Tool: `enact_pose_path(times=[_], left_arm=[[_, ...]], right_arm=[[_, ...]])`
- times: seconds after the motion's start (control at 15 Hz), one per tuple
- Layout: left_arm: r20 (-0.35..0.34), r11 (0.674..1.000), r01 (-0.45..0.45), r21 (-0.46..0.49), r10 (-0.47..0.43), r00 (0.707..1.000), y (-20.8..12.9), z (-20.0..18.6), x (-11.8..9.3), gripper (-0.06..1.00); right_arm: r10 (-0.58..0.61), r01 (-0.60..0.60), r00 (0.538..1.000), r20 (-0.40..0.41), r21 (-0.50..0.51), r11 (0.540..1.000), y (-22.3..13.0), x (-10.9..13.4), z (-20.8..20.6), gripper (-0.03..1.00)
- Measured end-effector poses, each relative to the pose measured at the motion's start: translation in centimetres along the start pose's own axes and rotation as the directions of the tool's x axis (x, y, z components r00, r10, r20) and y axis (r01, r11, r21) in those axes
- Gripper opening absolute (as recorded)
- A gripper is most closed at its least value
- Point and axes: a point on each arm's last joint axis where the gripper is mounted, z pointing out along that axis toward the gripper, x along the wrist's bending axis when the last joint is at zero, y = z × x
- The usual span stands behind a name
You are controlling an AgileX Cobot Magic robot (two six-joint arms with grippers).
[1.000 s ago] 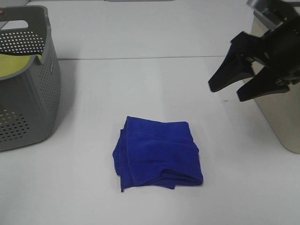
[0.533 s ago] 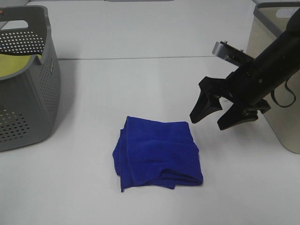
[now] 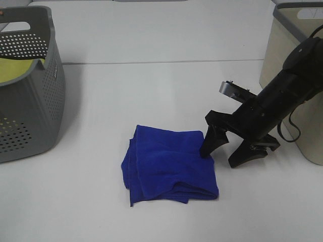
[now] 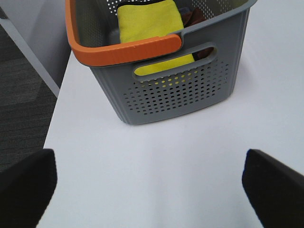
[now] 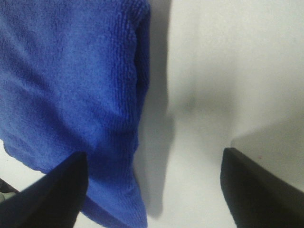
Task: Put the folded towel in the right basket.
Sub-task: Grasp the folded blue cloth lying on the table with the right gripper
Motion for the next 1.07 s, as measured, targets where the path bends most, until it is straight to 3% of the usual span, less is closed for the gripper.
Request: enact_pose_path(times=[0.47,1.07], left_arm=[[0.0,1.0,0.0,0.0,0.0,1.0,0.0,0.0,0.0,0.99],[0.0,1.0,0.0,0.0,0.0,1.0,0.0,0.0,0.0,0.99]], right_arm=[[0.066,-0.065,0.997,-0.051,0.015,0.998,0.2,0.6,1.5,0.75],[-0.104,0.104,0.994,-0.035,-0.003,0.995,-1.5,7.9,5.5,0.74]])
